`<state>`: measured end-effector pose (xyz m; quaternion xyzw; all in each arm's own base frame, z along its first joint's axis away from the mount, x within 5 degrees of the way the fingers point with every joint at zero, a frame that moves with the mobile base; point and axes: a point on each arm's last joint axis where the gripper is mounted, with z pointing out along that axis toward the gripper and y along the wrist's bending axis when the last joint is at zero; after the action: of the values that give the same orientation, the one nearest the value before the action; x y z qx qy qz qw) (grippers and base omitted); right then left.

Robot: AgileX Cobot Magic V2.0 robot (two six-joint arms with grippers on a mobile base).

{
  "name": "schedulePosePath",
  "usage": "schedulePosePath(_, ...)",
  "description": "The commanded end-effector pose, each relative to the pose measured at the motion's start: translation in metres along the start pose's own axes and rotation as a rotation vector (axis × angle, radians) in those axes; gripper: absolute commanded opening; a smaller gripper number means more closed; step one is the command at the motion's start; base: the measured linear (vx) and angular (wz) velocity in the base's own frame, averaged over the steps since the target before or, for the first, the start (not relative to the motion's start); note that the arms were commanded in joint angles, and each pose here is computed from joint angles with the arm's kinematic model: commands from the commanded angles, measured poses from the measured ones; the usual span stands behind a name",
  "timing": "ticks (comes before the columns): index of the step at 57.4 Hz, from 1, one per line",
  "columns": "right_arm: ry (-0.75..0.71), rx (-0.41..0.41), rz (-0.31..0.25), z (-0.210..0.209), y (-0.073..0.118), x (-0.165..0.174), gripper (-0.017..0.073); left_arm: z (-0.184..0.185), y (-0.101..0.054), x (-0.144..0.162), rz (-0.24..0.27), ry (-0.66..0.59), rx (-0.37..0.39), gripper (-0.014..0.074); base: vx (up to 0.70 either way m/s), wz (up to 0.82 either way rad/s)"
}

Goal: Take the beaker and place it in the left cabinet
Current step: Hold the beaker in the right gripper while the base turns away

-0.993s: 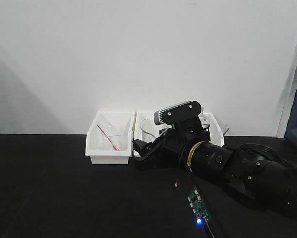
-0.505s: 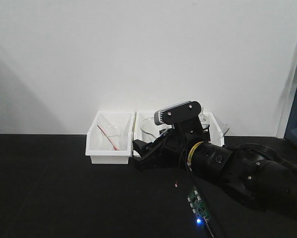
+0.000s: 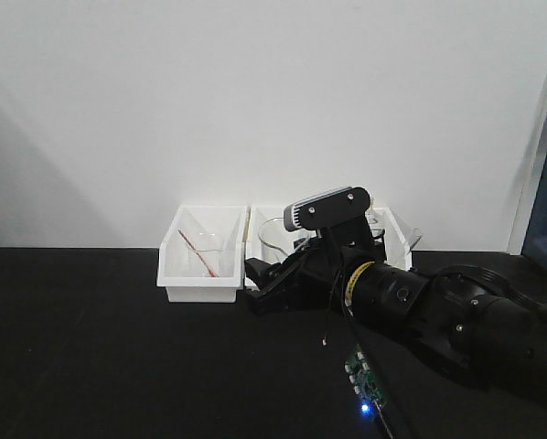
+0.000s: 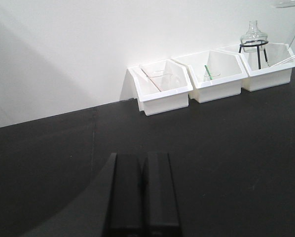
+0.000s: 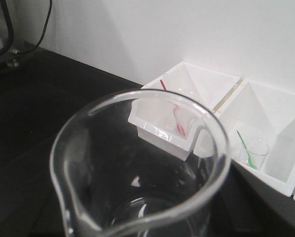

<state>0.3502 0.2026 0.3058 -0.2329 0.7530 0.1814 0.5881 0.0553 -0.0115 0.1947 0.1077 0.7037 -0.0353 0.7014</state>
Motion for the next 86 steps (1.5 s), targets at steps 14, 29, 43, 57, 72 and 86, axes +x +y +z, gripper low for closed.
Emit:
schedulePosePath(14, -0.139, -0.031, -0.012, -0.0149, 0.0018, -0.0337, 0.0208, -0.0027, 0.0019, -0.0170, -0.007, -0.120, -0.011, -0.0006, -0.03, -0.03)
schedulePosePath(29, -0.139, -0.031, -0.012, -0.0149, 0.0018, -0.0337, 0.0208, -0.0027, 0.0019, -0.0170, -0.007, -0.120, -0.011, -0.0006, -0.09, -0.05)
schedulePosePath(43, -0.139, -0.031, -0.012, -0.0149, 0.0018, -0.0337, 0.0208, -0.0027, 0.0019, -0.0170, -0.007, -0.120, -0.011, -0.0006, -0.13, 0.04)
schedulePosePath(57, -0.139, -0.031, -0.012, -0.0149, 0.0018, -0.0337, 0.0208, -0.0027, 0.0019, -0.0170, -0.007, -0.120, -0.011, -0.0006, -0.17, 0.13)
schedulePosePath(72, -0.136, -0.028, -0.012, -0.0149, 0.0016, -0.0335, 0.0208, -0.0027, 0.0019, -0.0170, -0.007, -0.120, -0.011, -0.0006, -0.21, 0.07)
schedulePosePath(86, -0.136, -0.029, -0.012, -0.0149, 0.0016, -0.0335, 0.0208, -0.0027, 0.0019, -0.0170, -0.007, -0.120, -0.011, -0.0006, -0.20, 0.08)
